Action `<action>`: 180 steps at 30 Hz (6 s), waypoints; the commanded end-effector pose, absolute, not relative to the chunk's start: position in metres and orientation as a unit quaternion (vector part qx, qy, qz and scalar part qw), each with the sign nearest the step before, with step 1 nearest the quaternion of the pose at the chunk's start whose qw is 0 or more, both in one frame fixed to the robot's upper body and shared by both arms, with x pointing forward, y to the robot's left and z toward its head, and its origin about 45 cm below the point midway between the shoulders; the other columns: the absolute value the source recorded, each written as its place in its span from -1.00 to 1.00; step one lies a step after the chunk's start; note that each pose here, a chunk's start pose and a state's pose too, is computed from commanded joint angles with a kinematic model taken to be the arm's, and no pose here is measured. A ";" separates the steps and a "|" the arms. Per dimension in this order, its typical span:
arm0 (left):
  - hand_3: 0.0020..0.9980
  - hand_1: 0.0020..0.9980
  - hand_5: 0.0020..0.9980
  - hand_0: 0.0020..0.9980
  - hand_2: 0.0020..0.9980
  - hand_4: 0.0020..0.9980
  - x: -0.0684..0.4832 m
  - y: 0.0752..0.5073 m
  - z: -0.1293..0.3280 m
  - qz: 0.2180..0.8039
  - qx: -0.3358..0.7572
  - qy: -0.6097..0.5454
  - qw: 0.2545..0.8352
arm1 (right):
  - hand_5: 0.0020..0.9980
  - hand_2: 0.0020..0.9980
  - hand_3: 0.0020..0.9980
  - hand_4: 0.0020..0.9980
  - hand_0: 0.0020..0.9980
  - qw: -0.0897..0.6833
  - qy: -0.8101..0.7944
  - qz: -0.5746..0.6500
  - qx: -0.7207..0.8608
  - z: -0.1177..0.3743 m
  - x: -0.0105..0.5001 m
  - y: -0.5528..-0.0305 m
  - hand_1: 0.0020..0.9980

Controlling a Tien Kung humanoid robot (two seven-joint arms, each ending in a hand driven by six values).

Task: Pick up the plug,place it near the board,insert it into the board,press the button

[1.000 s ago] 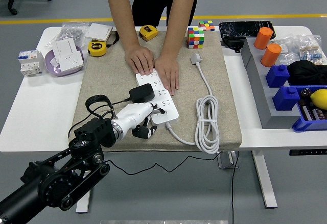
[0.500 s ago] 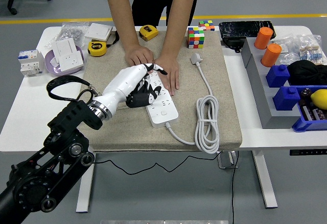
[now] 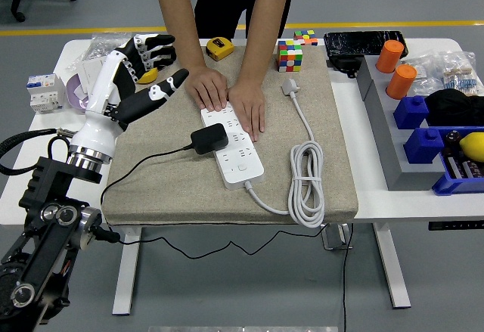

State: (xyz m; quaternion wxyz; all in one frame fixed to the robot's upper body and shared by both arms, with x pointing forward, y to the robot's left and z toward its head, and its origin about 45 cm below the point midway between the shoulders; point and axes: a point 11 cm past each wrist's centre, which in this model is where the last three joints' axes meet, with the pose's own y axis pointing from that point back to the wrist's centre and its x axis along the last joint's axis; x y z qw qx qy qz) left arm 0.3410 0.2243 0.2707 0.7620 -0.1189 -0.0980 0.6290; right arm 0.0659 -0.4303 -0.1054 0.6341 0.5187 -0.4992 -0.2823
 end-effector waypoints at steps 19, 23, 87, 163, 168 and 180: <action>0.39 0.33 0.94 0.30 0.28 1.00 0.346 0.264 0.258 0.634 -0.362 0.197 0.654 | 0.13 0.39 0.22 0.77 0.63 0.635 -0.499 -0.281 0.519 -0.105 0.066 -0.431 0.44; -0.67 -0.85 0.43 -0.77 -0.73 1.00 0.348 0.271 0.250 0.628 -0.405 0.253 0.614 | 0.13 0.39 0.22 0.77 0.63 0.636 -0.497 -0.281 0.519 -0.105 0.065 -0.431 0.44; -0.85 -0.94 0.25 -0.72 -0.84 0.94 0.355 0.289 0.258 0.643 -0.429 0.246 0.585 | 0.14 0.39 0.22 0.77 0.63 0.637 -0.499 -0.281 0.516 -0.104 0.063 -0.435 0.44; 0.78 0.97 -0.10 1.00 0.85 1.00 0.409 0.230 0.188 0.570 0.266 -0.211 0.748 | 0.13 0.39 0.21 0.77 0.63 0.637 -0.499 -0.279 0.517 -0.104 0.066 -0.435 0.44; 0.77 0.95 -0.25 1.00 0.83 1.00 0.406 0.209 0.166 0.517 0.337 -0.260 0.742 | 0.13 0.39 0.21 0.77 0.63 0.638 -0.497 -0.279 0.518 -0.104 0.065 -0.435 0.44; 0.58 0.72 -0.21 0.78 0.60 1.00 0.399 0.174 0.134 0.480 0.369 -0.268 0.749 | 0.13 0.39 0.21 0.77 0.63 0.641 -0.494 -0.277 0.518 -0.104 0.065 -0.436 0.44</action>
